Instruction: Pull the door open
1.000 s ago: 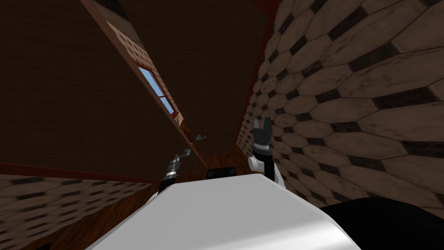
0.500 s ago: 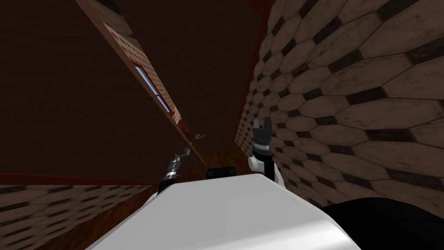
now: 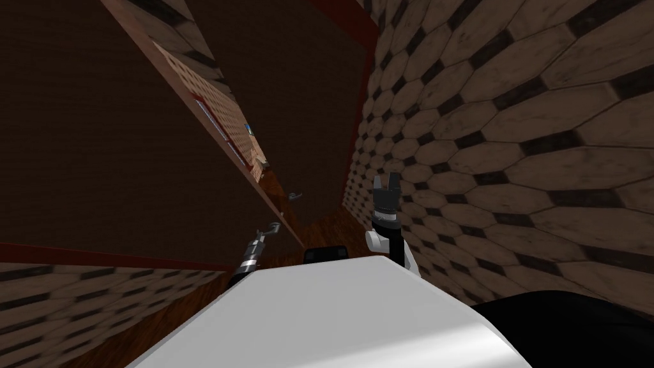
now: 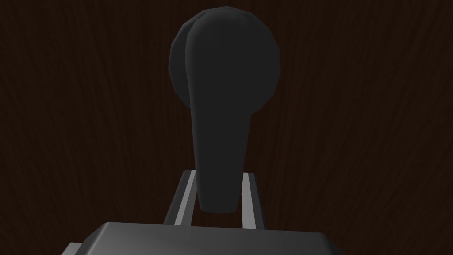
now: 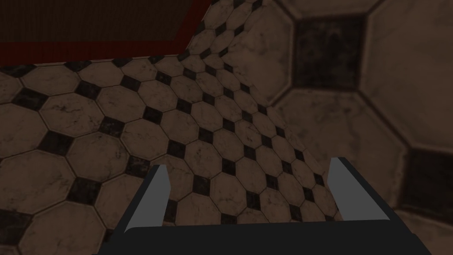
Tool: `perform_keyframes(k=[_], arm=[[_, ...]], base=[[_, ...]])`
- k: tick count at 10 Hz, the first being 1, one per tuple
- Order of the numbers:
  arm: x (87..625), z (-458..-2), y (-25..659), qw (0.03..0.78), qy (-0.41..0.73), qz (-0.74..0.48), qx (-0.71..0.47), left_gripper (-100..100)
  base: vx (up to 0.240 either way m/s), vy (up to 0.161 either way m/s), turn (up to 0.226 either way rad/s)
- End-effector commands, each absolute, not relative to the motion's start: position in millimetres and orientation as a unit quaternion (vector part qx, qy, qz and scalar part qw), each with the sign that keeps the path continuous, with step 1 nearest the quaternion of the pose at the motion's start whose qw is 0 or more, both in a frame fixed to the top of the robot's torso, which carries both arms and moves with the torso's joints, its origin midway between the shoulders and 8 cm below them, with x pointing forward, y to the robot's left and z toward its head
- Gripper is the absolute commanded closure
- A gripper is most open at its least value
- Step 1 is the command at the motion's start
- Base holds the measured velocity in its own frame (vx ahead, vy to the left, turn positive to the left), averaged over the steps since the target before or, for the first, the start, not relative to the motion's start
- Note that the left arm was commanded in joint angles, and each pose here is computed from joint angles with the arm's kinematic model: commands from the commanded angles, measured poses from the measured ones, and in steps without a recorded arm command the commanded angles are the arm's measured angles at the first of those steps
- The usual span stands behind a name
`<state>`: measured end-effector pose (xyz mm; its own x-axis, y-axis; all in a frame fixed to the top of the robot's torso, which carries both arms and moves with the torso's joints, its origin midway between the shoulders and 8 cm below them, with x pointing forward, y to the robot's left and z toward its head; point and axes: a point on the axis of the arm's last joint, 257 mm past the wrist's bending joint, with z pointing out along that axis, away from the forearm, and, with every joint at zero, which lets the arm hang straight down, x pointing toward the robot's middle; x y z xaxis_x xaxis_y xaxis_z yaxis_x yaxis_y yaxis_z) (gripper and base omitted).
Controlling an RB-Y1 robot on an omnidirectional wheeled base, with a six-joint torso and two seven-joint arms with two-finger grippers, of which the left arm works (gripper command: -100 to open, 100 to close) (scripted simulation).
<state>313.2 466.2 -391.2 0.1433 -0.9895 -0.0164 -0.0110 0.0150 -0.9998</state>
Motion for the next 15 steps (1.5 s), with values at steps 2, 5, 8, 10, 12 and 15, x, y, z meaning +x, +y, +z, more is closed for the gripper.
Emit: perform_keyframes(k=[2, 5, 8, 10, 12, 15], arm=[[303.4, -391.3, 450.5, 0.523, 0.477, -0.475, -0.522, 100], [298.3, -391.4, 447.6, 0.519, 0.480, -0.480, -0.519, 100], [290.6, -391.4, 455.8, 0.522, 0.482, -0.475, -0.519, 100], [284.1, -391.5, 452.8, 0.517, 0.486, -0.481, -0.515, 100], [278.8, -391.5, 450.4, 0.513, 0.489, -0.486, -0.511, 100], [269.2, -391.4, 445.9, 0.505, 0.495, -0.494, -0.505, 100]], base=[[-0.151, 0.033, -0.134], [-0.071, 0.010, -0.038], [-0.119, 0.020, -0.126], [-0.194, 0.046, -0.119], [-0.181, 0.031, -0.108], [-0.193, 0.049, -0.146]])
